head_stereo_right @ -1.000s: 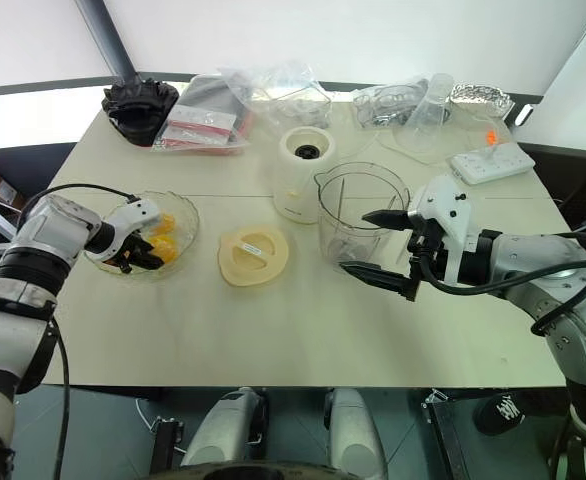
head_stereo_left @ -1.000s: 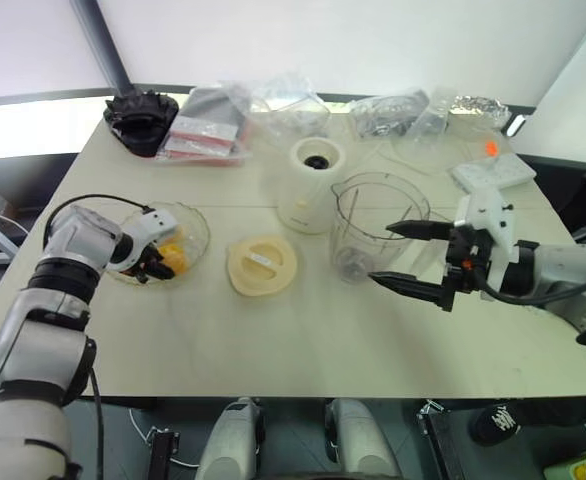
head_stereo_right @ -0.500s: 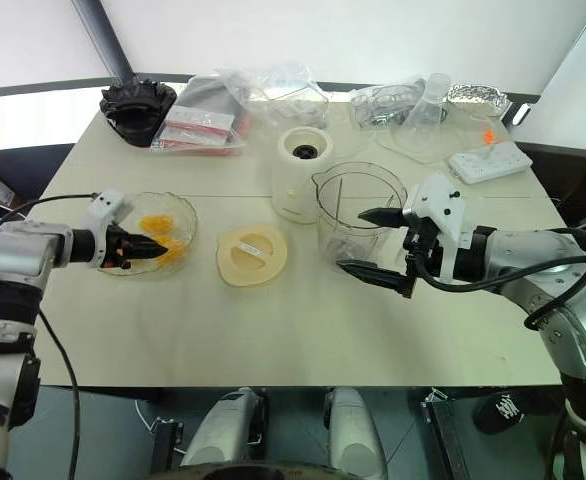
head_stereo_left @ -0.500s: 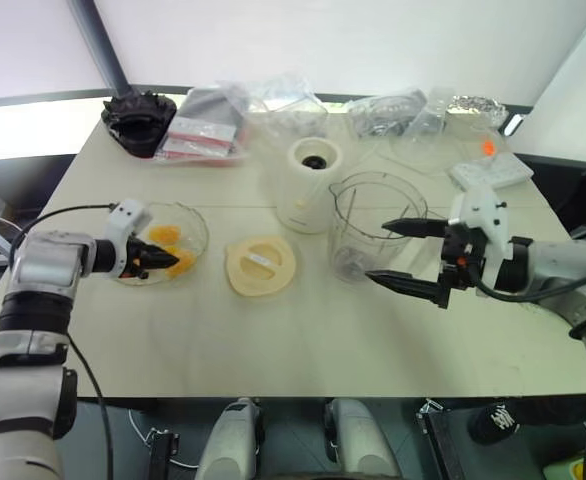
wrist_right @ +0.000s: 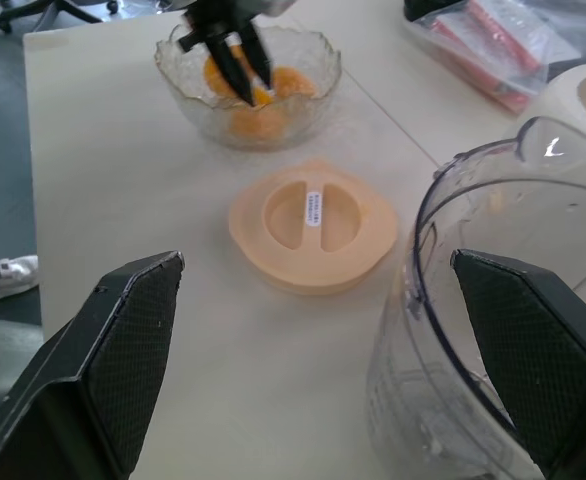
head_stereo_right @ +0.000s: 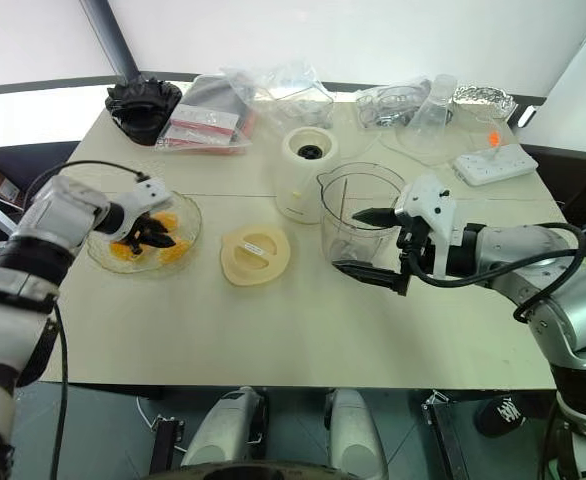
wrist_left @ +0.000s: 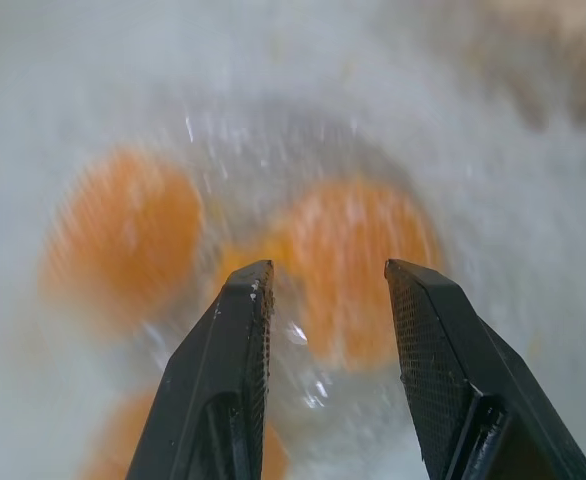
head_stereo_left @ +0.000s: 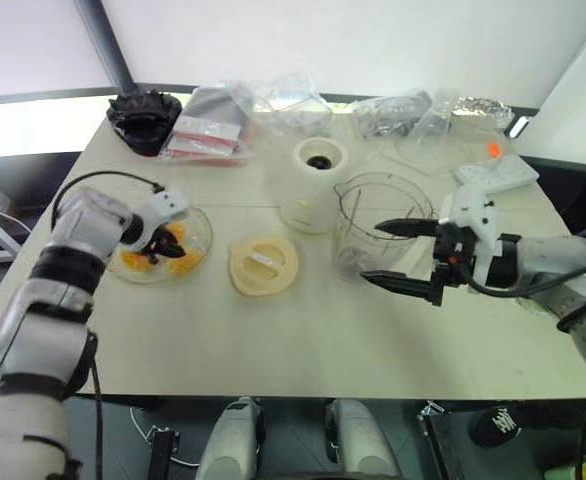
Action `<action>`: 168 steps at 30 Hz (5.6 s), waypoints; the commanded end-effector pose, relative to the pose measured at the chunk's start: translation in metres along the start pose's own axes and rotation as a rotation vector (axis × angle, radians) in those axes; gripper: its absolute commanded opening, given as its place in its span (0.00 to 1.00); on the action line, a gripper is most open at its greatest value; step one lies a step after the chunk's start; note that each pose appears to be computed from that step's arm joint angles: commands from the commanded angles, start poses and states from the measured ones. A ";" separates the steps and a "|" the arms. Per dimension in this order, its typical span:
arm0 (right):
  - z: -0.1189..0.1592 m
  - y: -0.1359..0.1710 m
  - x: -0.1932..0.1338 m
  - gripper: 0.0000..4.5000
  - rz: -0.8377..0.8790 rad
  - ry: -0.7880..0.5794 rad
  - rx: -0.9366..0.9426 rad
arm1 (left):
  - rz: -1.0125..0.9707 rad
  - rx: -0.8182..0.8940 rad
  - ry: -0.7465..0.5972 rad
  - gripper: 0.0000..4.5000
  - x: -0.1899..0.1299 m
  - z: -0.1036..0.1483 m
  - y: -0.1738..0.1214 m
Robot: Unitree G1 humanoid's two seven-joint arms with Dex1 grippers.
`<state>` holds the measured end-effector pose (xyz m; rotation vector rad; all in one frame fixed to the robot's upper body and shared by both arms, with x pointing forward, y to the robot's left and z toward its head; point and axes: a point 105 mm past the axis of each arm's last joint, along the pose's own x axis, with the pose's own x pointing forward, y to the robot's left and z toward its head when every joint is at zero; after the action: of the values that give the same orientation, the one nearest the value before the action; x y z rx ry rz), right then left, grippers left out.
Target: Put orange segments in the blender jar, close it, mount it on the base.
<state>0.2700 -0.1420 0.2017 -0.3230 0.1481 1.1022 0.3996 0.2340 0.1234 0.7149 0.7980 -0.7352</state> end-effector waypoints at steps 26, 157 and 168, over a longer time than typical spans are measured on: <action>0.005 0.004 -0.001 1.00 -0.024 -0.020 -0.046 | -0.083 0.167 0.059 0.41 0.003 0.006 0.001; 0.014 0.011 -0.026 1.00 -0.054 0.040 -0.045 | -0.063 -0.254 -0.256 0.01 -0.042 0.007 -0.014; 0.013 0.008 -0.024 1.00 -0.040 0.041 -0.049 | 0.056 -0.211 -0.115 0.43 -0.003 -0.009 -0.007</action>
<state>0.2522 -0.1552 0.2116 -0.3740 0.1880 1.0595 0.3811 0.2359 0.1080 0.4476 0.7771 -0.6517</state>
